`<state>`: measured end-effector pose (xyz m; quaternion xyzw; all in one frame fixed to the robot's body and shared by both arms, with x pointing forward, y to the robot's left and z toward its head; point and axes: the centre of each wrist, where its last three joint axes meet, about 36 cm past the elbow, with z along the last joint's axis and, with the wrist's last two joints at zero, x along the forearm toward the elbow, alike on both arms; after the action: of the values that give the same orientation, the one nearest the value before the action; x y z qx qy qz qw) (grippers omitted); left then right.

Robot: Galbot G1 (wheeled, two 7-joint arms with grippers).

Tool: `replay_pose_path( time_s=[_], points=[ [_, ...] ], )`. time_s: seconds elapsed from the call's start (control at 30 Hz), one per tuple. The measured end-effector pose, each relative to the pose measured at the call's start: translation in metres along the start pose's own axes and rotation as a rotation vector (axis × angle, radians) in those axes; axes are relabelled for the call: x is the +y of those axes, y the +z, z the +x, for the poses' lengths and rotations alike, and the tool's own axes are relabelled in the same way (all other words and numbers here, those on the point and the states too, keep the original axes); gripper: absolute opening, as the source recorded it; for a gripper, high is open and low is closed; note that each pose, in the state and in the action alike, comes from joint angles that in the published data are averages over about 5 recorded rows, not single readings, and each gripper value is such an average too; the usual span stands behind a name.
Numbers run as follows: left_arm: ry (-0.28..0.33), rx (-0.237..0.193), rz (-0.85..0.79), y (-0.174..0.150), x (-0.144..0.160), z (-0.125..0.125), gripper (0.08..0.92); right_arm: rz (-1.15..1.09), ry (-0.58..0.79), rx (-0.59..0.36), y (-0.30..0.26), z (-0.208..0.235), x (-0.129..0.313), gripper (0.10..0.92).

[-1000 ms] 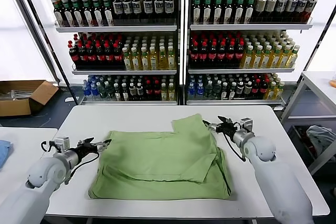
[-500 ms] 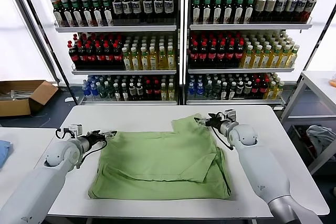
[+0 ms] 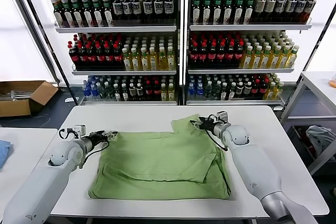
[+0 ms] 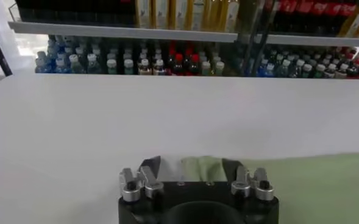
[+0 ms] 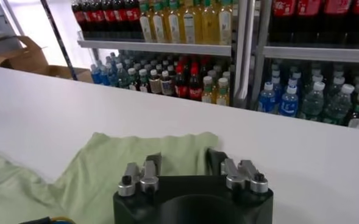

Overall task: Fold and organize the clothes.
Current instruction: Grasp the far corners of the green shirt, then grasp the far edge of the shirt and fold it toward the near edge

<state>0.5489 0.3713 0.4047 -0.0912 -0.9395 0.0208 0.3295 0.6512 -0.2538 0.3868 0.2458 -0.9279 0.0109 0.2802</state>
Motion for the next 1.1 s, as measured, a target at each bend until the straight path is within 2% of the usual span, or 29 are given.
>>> replay_pose_path(
  time_s=[0.3,0.53,0.63,1.1],
  points=[
    [0.011,0.015,-0.011,0.012,-0.006,0.002,0.316,-0.021,-0.02,-0.008,0.001,0.0,0.003,0.127],
    [0.014,0.004,-0.003,0.01,-0.009,0.003,0.125,-0.05,-0.054,-0.035,0.0,0.006,0.005,0.106],
    [0.013,-0.008,-0.001,0.008,-0.01,0.005,0.09,-0.063,-0.068,-0.056,-0.002,0.011,0.006,0.106],
    [0.031,-0.099,0.023,-0.01,-0.015,0.033,0.087,-0.155,-0.136,-0.169,-0.001,0.059,0.014,0.106]
  ],
)
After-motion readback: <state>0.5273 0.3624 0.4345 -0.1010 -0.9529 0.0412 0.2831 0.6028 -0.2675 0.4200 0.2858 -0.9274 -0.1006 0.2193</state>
